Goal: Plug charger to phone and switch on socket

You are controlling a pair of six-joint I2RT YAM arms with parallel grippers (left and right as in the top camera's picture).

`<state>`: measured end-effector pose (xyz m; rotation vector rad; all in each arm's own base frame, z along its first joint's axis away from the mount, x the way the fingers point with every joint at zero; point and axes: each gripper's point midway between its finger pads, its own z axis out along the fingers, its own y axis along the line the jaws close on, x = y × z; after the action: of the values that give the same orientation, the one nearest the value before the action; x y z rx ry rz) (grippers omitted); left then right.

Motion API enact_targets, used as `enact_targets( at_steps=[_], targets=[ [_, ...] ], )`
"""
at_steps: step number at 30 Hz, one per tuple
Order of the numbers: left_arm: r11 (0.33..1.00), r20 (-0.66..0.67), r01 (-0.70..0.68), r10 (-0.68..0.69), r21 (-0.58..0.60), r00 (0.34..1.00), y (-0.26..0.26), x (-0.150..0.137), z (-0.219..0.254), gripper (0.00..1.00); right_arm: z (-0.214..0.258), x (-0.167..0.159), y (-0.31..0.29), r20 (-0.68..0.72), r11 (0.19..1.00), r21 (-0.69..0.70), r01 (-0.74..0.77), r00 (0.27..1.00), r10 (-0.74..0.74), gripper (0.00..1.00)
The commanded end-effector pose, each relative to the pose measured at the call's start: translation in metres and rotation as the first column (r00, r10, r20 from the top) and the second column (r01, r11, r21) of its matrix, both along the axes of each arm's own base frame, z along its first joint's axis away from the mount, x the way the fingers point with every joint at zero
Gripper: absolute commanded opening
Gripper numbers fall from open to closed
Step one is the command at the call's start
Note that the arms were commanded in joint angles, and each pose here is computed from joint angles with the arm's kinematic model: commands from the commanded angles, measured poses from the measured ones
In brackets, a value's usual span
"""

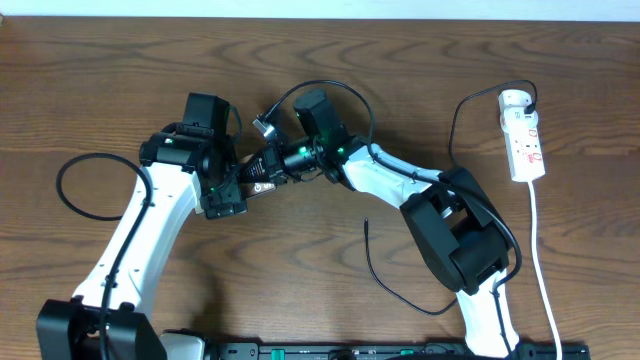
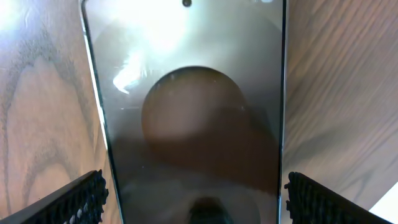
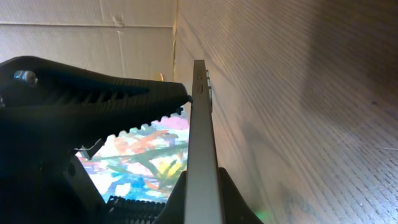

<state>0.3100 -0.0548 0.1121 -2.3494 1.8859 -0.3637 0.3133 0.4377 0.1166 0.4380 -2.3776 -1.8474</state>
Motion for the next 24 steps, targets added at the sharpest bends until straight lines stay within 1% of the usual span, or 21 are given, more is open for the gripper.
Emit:
enact_targets(
  at_steps=[1, 8, 12, 15, 18, 21, 24],
  targets=[
    [0.998, 0.023, 0.028, -0.027, -0.050, 0.999, -0.003, 0.004, 0.008, 0.91, 0.013, -0.003, -0.001, 0.017, 0.998, 0.040, -0.041, 0.999, 0.040, 0.01],
    [0.982, 0.106, 0.115, -0.100, -0.153, 0.989, 0.001, 0.008, 0.029, 0.92, 0.008, 0.023, -0.018, 0.018, 0.999, 0.016, 0.036, 0.999, -0.037, 0.01],
    [0.966, 0.190, 0.164, -0.126, -0.199, 0.974, 0.005, 0.012, 0.047, 0.92, 0.007, 0.045, -0.034, -0.012, 0.994, -0.002, 0.108, 0.994, -0.108, 0.01],
    [0.948, 0.283, 0.223, -0.156, -0.226, 0.947, 0.006, 0.018, 0.065, 0.92, 0.005, 0.065, -0.048, -0.080, 0.981, -0.032, 0.191, 0.978, -0.193, 0.01],
    [0.936, 0.354, 0.271, -0.180, -0.226, 0.918, 0.007, 0.026, 0.076, 0.92, 0.010, 0.078, -0.056, -0.169, 0.967, -0.044, 0.251, 0.952, -0.255, 0.01],
    [0.926, 0.408, 0.318, -0.215, -0.203, 0.887, 0.006, 0.034, 0.083, 0.92, 0.026, 0.090, -0.056, -0.263, 0.954, -0.023, 0.300, 0.918, -0.295, 0.01],
    [0.913, 0.467, 0.387, -0.289, -0.128, 0.836, 0.007, 0.043, 0.089, 0.92, 0.053, 0.097, -0.052, -0.340, 0.945, 0.042, 0.326, 0.894, -0.293, 0.01]
  ],
)
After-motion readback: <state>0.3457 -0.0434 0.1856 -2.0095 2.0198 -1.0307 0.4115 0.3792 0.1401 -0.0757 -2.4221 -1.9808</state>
